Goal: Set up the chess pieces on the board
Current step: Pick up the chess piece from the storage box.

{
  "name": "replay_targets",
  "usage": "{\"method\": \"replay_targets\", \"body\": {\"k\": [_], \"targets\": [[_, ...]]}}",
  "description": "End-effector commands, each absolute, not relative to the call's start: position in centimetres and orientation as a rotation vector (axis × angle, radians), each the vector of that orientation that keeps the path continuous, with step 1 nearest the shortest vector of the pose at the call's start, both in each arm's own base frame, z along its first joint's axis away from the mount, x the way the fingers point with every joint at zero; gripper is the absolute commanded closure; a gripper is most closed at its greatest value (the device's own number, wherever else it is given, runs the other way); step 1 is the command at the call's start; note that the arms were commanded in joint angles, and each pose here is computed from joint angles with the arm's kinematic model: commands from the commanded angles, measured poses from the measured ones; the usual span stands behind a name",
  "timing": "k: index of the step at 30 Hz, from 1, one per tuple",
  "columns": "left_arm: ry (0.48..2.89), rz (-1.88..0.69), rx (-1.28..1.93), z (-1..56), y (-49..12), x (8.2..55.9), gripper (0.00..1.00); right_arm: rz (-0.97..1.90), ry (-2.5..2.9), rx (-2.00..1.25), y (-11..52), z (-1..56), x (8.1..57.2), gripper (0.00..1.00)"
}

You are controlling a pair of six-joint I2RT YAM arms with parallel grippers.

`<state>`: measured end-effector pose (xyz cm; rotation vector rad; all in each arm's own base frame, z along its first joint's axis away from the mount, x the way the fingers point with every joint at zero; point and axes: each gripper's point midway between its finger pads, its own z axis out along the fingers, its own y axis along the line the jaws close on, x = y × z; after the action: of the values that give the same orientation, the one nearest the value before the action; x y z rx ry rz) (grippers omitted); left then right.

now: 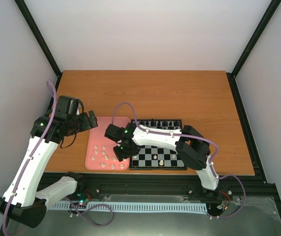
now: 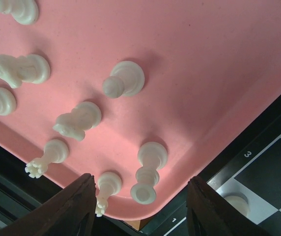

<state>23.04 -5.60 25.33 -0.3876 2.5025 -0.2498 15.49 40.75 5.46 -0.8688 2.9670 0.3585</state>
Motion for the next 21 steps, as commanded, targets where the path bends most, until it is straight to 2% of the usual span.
{"method": "replay_targets", "body": {"k": [1, 13, 21], "targets": [[2.496, -0.26, -0.39, 25.8, -5.5, 22.3, 0.0, 0.366, 2.961, -0.875, 41.5, 5.5, 15.5, 0.51], [2.496, -0.257, -0.385, 25.7, -5.4, 22.2, 0.0, 0.268, 2.977, -0.85, 41.1, 4.6, 16.1, 0.59], [2.504, -0.253, -0.391, 25.4, -5.3, 22.1, 0.0, 0.27, 2.99, -0.858, 41.0, 4.2, 15.9, 0.71]]}}
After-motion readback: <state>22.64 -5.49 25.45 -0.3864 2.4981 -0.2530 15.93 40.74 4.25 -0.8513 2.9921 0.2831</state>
